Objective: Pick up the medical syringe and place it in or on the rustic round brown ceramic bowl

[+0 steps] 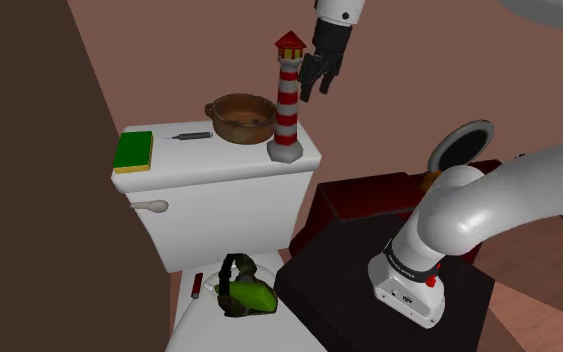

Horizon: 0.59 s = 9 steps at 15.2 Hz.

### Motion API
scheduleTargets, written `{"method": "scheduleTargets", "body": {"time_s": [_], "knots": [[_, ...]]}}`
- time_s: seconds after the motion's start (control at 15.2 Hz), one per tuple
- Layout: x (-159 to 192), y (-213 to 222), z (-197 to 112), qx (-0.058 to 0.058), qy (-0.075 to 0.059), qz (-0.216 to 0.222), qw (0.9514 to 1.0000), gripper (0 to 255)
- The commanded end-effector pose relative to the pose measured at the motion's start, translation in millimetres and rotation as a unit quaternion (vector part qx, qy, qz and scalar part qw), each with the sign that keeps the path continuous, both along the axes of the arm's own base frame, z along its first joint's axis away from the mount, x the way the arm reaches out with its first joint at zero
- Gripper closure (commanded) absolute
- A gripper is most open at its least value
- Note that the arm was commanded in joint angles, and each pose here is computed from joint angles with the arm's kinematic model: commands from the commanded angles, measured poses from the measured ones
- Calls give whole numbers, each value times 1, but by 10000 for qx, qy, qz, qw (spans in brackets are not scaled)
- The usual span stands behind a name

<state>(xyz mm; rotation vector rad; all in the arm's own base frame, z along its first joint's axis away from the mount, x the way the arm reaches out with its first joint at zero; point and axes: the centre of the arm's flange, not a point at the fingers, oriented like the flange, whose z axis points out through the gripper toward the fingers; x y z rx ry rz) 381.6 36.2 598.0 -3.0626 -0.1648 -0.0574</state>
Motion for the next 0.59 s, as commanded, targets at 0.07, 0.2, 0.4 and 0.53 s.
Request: {"method": "scheduleTargets", "body": {"time_s": [0.07,0.2,0.4,0.53], "knots": [[40,16,-11,-69,20,582,9983,0],[63,28,-19,-114,33,958,9953,0],[97,50,-30,-181,53,1519,9882,0],[118,67,-38,-226,66,1891,9817,0]]}}
